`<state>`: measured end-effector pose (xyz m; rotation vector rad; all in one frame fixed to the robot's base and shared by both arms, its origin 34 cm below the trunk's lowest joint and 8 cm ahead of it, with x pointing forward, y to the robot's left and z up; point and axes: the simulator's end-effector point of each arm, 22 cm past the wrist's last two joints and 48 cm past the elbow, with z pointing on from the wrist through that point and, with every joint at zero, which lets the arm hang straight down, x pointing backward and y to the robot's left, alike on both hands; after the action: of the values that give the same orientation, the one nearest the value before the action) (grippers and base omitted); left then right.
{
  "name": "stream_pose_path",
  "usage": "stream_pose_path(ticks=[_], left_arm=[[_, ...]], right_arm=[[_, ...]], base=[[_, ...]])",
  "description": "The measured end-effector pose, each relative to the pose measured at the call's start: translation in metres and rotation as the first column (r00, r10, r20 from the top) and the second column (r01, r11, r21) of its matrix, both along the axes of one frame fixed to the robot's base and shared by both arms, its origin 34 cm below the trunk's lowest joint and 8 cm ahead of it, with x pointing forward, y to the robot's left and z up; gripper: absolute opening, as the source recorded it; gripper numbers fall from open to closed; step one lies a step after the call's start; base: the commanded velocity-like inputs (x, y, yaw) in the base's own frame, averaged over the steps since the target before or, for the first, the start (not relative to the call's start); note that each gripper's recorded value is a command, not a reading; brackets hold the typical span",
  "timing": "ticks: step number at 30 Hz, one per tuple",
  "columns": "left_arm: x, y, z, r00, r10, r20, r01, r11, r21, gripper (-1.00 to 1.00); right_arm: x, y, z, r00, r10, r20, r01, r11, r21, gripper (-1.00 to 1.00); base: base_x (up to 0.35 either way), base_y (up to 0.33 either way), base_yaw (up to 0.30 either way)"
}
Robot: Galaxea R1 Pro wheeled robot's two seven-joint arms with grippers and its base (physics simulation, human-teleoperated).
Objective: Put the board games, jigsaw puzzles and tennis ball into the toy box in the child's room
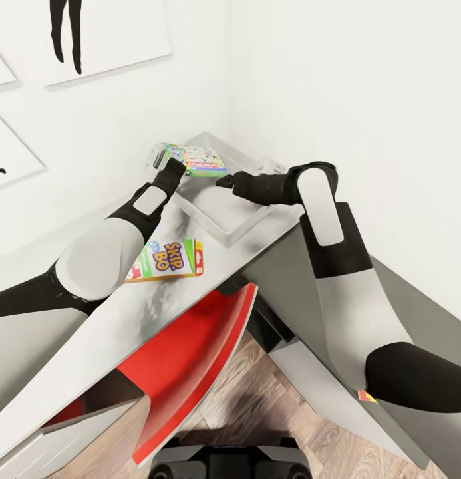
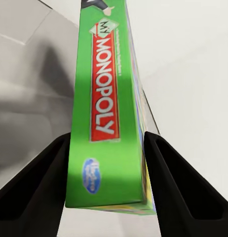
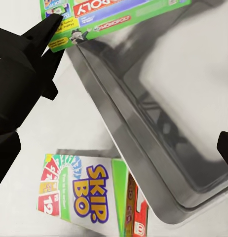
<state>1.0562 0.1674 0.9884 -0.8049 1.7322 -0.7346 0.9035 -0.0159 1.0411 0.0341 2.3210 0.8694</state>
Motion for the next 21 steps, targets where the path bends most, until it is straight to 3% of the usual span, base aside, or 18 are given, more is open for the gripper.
stream_pose_path(ticks=[13, 21], left_arm=[[0.001, -0.001, -0.004, 1.0, -0.005, 0.006, 0.005, 1.0, 0.0, -1.0], [0.004, -0.001, 0.004, 1.0, -0.004, 0.018, 0.004, 1.0, -0.002, -1.0]], right_arm=[[-0.002, 0.004, -0.007, 1.0, 0.011, -0.005, -0.011, 1.0, -0.009, 1.0], [0.0, 0.004, 0.015, 0.999, 0.011, 0.049, -0.012, 1.0, 0.003, 1.0]], base=[[0.0, 0.0, 0.0], [0.0, 0.0, 0.0]])
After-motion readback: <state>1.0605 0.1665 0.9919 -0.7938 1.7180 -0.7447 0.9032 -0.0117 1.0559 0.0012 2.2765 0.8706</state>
